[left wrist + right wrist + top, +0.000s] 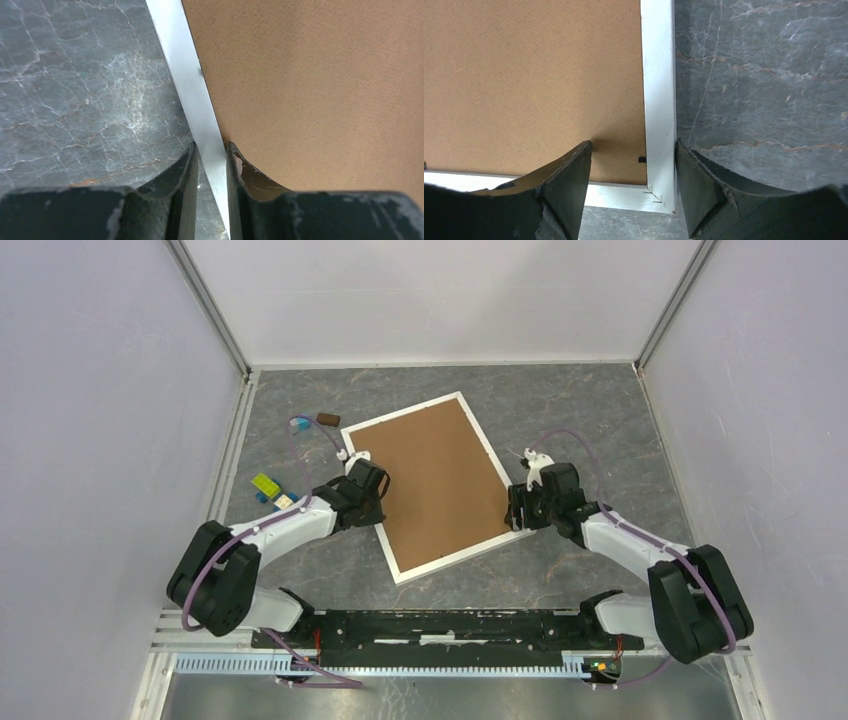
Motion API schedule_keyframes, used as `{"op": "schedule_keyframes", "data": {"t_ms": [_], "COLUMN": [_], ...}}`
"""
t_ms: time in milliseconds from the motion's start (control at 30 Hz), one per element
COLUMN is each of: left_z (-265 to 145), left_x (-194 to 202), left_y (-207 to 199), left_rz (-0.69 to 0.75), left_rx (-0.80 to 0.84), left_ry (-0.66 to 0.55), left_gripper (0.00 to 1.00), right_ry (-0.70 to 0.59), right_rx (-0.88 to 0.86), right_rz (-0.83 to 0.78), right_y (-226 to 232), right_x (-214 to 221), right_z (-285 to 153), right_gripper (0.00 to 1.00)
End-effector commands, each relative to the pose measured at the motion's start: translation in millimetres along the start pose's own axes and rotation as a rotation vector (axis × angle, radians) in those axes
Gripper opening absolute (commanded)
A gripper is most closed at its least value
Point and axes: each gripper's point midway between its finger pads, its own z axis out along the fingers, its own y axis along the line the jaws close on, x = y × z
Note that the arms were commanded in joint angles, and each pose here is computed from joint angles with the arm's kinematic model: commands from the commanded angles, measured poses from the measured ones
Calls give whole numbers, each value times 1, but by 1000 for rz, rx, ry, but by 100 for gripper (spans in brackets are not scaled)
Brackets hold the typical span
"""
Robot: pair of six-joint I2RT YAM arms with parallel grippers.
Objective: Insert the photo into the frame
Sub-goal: Install the photo frame at the center of the board.
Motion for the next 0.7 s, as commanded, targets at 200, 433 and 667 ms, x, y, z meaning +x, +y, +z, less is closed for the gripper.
{"op": "schedule_keyframes", "data": {"t_ms": [200,433,667], "left_z": [5,5,14], "left_x": [0,9,13], "left_y": [-8,-5,-8], "left_rz": [120,107,119], "left_rx": [1,24,21], "left_ry": [33,26,56], "left_gripper": [2,2,2], "right_ry": [57,-12,-71], "right_rx": [-210,93,55], "right_rz": [87,36,55], "right_y": [42,-4,1], "right_x": [46,-24,-106], "right_z": [-27,-27,10], "right_gripper": [69,76,54]}}
